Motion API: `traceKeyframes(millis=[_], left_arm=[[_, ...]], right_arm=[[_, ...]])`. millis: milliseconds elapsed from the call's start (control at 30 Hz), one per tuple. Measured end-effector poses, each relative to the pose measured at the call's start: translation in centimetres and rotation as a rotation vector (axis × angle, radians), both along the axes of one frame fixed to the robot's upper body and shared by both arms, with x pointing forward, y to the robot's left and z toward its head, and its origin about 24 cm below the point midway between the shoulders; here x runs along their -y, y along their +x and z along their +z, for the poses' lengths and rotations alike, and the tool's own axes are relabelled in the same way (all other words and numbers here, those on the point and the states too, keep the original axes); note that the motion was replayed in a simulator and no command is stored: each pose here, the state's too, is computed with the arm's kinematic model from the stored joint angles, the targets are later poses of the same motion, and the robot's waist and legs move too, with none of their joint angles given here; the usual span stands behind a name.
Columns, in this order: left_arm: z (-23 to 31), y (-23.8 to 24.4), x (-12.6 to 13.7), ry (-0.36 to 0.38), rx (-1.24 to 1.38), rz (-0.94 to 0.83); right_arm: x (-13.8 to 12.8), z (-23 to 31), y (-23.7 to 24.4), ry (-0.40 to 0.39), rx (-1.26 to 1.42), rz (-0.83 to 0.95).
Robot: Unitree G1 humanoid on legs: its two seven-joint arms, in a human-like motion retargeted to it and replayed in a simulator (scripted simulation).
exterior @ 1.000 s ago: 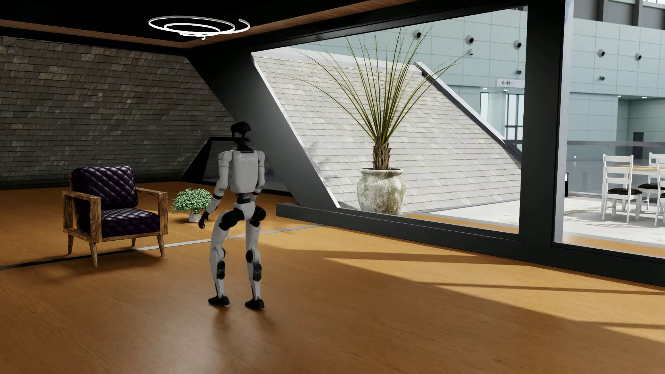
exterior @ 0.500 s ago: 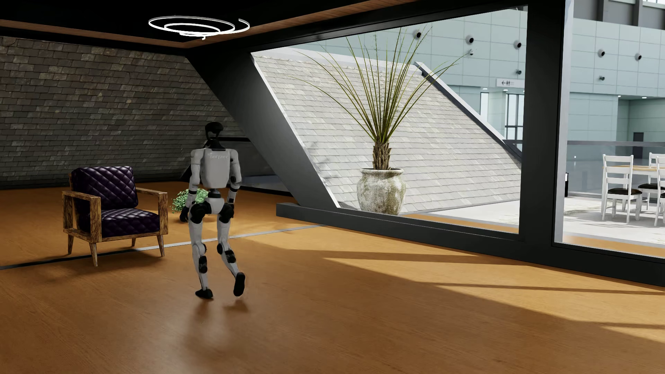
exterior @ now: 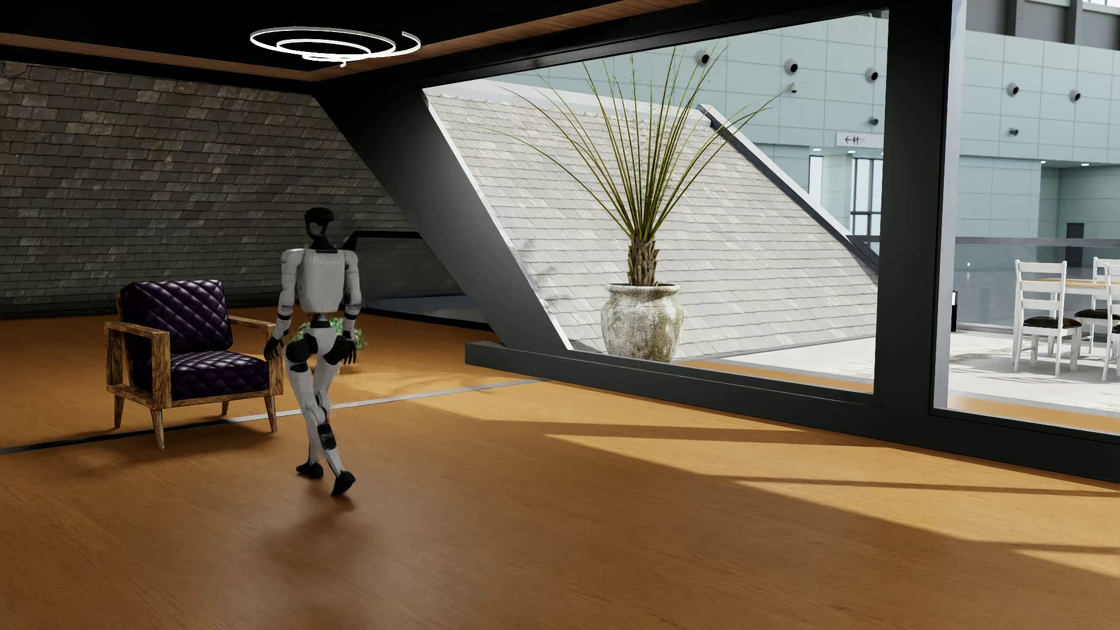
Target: Head to the armchair
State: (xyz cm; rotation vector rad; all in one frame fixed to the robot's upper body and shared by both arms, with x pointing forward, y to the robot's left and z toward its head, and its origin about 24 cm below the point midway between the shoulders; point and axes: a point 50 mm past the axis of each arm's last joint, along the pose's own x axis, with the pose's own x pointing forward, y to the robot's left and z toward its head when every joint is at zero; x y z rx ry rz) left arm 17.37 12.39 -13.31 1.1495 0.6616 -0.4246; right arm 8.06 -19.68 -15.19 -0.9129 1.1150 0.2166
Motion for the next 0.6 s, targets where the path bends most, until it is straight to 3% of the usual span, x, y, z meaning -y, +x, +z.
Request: traceKeyframes(millis=[33,100,167,233,333,400,600], left_arm=[[-1.1,-1.7,-0.8,0.039,-0.108,-0.008],[-2.1,-3.7,-2.5,0.123,-0.282,-0.186],[-1.8,-3.6,-4.7,0.176,-0.315,-0.305],[-0.9,-3.4,-7.6,0.157,-0.249,-0.145],[-0.1,-3.9,-10.3,0.12,-0.1,0.274],[0.0,-4.3,-10.4,0.101,-0.059,0.411],[-1.4,-6.4,-7.2,0.087,-0.143,0.306]], right_arm=[[-0.2,-0.2,-0.2,0.005,-0.013,-0.019],[-1.1,-0.2,0.8,0.038,0.006,-0.056],[-2.1,0.2,2.1,0.061,0.078,-0.008],[-2.7,0.6,4.2,0.053,0.138,0.1],[-3.1,1.5,7.2,0.034,0.206,0.179],[-3.2,2.4,9.1,0.02,0.266,0.21],[-3.8,3.9,11.4,0.037,0.372,0.259]])
